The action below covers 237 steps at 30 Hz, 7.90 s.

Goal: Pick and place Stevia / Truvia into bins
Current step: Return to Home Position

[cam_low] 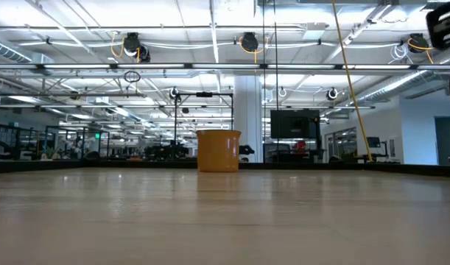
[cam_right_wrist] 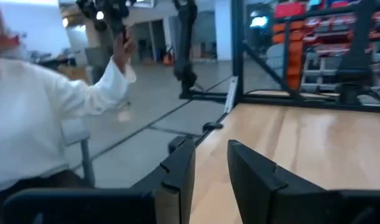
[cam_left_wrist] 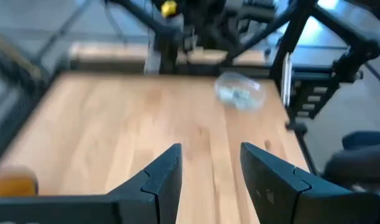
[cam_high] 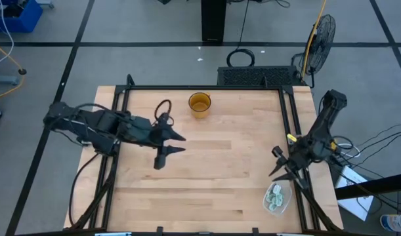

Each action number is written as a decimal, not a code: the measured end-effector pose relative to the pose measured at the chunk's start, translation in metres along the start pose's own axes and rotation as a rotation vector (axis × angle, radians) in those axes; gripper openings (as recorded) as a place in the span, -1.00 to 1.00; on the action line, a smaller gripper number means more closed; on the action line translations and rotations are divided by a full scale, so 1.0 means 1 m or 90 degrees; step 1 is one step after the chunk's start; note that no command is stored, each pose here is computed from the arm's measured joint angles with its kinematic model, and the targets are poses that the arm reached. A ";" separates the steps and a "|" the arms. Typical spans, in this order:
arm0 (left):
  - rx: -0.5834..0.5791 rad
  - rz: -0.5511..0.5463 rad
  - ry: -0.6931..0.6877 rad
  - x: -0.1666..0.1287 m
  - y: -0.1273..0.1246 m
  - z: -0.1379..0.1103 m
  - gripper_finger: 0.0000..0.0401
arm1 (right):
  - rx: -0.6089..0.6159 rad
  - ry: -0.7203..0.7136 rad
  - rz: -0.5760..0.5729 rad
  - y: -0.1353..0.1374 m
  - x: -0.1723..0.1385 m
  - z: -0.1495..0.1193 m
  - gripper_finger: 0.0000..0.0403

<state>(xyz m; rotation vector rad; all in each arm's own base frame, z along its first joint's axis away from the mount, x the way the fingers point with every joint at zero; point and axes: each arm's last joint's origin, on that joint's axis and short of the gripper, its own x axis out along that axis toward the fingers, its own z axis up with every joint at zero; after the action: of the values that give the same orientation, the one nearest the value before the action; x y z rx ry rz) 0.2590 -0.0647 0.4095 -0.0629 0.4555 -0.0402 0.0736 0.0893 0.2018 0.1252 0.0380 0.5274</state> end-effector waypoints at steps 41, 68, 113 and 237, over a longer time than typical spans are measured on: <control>-0.146 -0.035 -0.421 -0.053 0.062 -0.237 -0.15 | -0.039 -0.046 -0.128 -0.086 -0.026 -0.012 -0.57; -0.164 0.046 -0.243 -0.031 0.075 -0.289 -0.15 | -0.026 -0.041 -0.100 -0.091 -0.025 -0.018 -0.57; -0.167 0.039 -0.255 -0.031 0.074 -0.286 -0.15 | -0.008 -0.045 -0.101 -0.091 -0.025 -0.017 -0.57; -0.167 0.039 -0.255 -0.031 0.074 -0.286 -0.15 | -0.008 -0.045 -0.101 -0.091 -0.025 -0.017 -0.57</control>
<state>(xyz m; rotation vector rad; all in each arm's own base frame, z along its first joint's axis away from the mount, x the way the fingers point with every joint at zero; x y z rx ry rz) 0.1064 -0.0036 0.1614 -0.3097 0.0592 0.0917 0.0968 0.0006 0.1728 0.1267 -0.0237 0.3645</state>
